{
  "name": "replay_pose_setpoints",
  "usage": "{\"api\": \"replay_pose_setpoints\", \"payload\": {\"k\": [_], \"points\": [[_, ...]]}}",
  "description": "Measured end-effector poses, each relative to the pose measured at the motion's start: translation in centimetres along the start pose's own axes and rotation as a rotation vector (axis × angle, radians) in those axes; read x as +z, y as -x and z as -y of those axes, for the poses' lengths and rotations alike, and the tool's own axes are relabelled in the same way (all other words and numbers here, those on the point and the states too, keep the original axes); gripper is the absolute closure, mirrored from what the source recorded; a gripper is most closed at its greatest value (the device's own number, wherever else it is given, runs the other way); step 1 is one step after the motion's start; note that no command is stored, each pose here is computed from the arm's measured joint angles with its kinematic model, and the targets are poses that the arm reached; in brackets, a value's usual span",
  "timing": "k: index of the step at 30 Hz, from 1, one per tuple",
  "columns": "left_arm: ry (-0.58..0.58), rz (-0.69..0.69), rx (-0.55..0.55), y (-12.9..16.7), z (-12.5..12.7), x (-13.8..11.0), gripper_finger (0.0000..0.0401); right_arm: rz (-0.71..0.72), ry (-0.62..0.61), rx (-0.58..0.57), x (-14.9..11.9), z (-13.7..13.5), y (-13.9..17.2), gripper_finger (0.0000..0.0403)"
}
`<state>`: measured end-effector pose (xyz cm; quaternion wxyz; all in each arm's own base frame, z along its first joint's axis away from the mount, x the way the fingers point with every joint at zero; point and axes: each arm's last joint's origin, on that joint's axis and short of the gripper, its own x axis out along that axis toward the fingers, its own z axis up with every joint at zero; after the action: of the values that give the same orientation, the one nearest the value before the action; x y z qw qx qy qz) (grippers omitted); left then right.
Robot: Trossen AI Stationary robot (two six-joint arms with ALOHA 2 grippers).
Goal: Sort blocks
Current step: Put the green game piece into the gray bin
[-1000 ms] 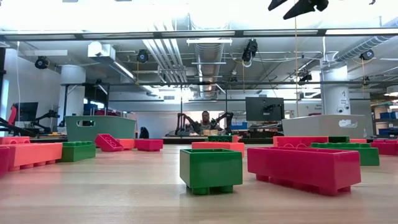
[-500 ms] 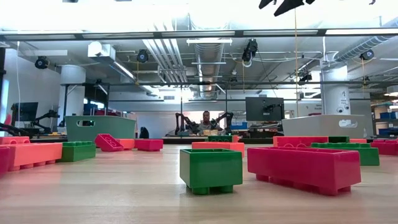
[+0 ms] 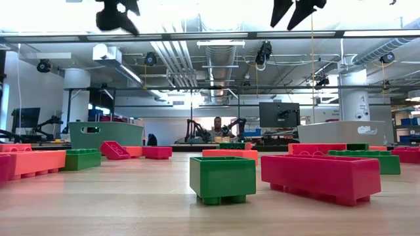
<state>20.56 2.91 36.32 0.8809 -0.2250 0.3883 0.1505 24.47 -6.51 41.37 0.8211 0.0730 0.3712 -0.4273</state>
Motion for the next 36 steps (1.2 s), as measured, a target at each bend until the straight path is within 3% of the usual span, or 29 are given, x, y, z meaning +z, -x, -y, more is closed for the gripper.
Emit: {"api": "replay_pose_setpoints", "payload": {"k": [7, 11, 16, 27, 36], "points": [[0.136, -0.003, -0.016, -3.2, -1.5, -0.2, 0.0200, -0.090, 0.089, 0.068, 0.2, -1.6, -1.6, 0.0048], [0.248, 0.049, -0.028, -4.1, -2.0, 0.6, 0.0200, -0.116, 0.161, 0.072, 0.2, -2.4, -2.5, 0.0048], [0.294, 0.080, 0.016, -4.7, -2.6, 1.3, 0.0200, -0.145, 0.211, 0.062, 0.2, -3.4, -3.9, 0.0048], [0.221, 0.093, 0.056, -4.3, -2.6, 3.2, 0.0201, -0.218, 0.292, 0.006, 0.0, -6.2, -8.2, 0.0048], [0.192, 0.109, 0.142, -2.7, -3.0, 4.3, 0.0200, -0.271, 0.348, -0.244, -1.0, -7.0, -11.0, 0.0048]]}}
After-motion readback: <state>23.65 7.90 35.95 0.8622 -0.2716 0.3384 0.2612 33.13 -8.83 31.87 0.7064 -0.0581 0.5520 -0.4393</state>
